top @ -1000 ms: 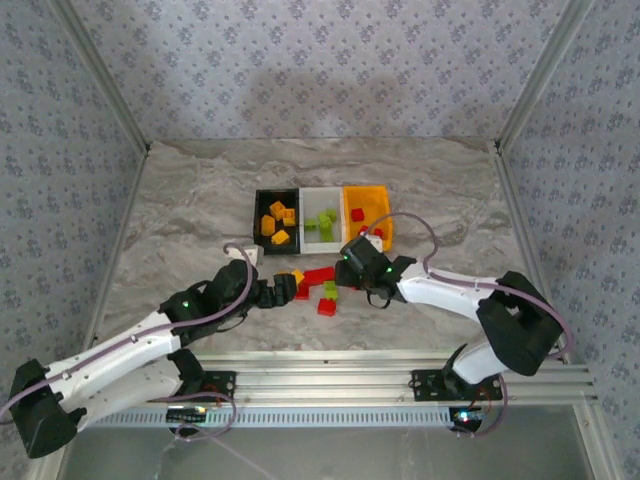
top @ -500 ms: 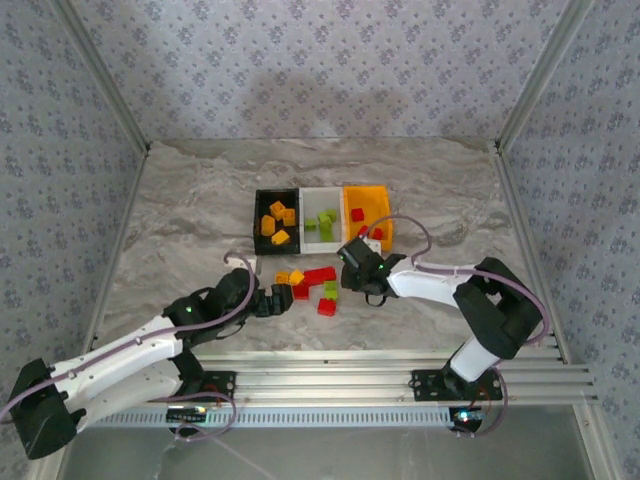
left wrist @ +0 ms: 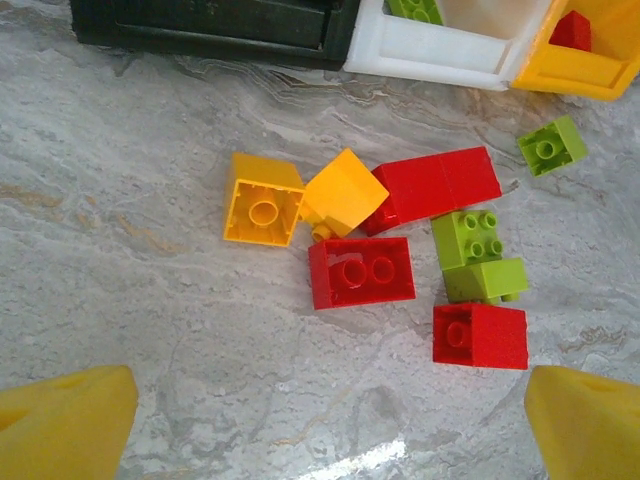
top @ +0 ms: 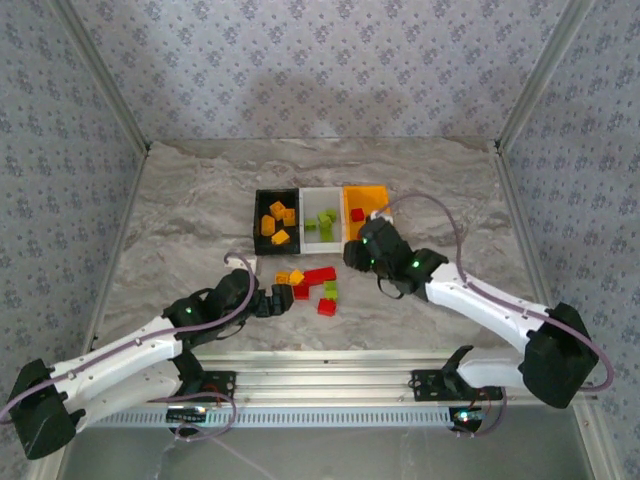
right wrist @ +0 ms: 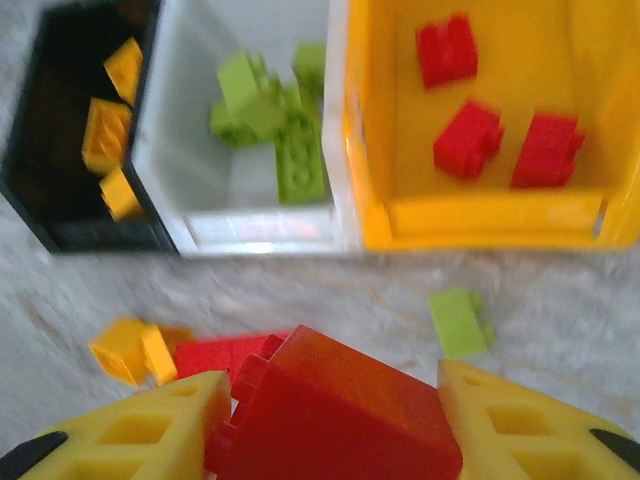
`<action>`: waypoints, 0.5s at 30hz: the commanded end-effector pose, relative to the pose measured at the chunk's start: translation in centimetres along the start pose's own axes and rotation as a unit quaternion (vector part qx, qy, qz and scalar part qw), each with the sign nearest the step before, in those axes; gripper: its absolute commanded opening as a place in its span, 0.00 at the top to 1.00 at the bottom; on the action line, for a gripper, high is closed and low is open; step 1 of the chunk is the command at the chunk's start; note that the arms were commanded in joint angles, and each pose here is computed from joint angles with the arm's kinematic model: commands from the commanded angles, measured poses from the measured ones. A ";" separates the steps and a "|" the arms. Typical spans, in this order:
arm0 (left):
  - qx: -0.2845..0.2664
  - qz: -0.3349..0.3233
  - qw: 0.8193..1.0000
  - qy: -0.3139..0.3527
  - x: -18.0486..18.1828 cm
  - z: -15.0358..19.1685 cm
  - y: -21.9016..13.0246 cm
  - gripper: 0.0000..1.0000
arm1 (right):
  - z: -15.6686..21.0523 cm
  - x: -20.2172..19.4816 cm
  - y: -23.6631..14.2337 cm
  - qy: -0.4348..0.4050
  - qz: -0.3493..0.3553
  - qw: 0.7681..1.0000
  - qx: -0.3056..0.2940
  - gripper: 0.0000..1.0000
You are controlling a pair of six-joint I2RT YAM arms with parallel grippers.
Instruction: Sort the legos into containers by color
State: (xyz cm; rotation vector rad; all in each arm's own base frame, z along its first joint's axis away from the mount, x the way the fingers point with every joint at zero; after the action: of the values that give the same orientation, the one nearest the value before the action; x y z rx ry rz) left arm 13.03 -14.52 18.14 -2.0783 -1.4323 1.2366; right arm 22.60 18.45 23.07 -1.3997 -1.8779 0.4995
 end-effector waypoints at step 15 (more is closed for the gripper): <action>0.013 0.002 1.000 0.020 -0.9 0.0 1.0 0.01 | -9.7 -5.1 11.2 0.070 0.094 0.992 0.041 0.49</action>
State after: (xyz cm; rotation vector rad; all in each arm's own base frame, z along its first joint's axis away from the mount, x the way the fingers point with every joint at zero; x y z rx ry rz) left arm 13.45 -15.15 17.02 -2.0284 -1.4202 1.2129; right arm 36.98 16.41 19.08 -1.5367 -1.5979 0.5566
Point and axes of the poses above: each hand's point on the last joint's axis, 136 mm out from that joint toward the fingers, its own y axis out along the fingers, its own x axis along the line the jaws close on, z = x × y, the point moved 10 cm from there along -y, back along the fingers, and after that the axes turned 3 degrees about -y, right-handed, at the moved point
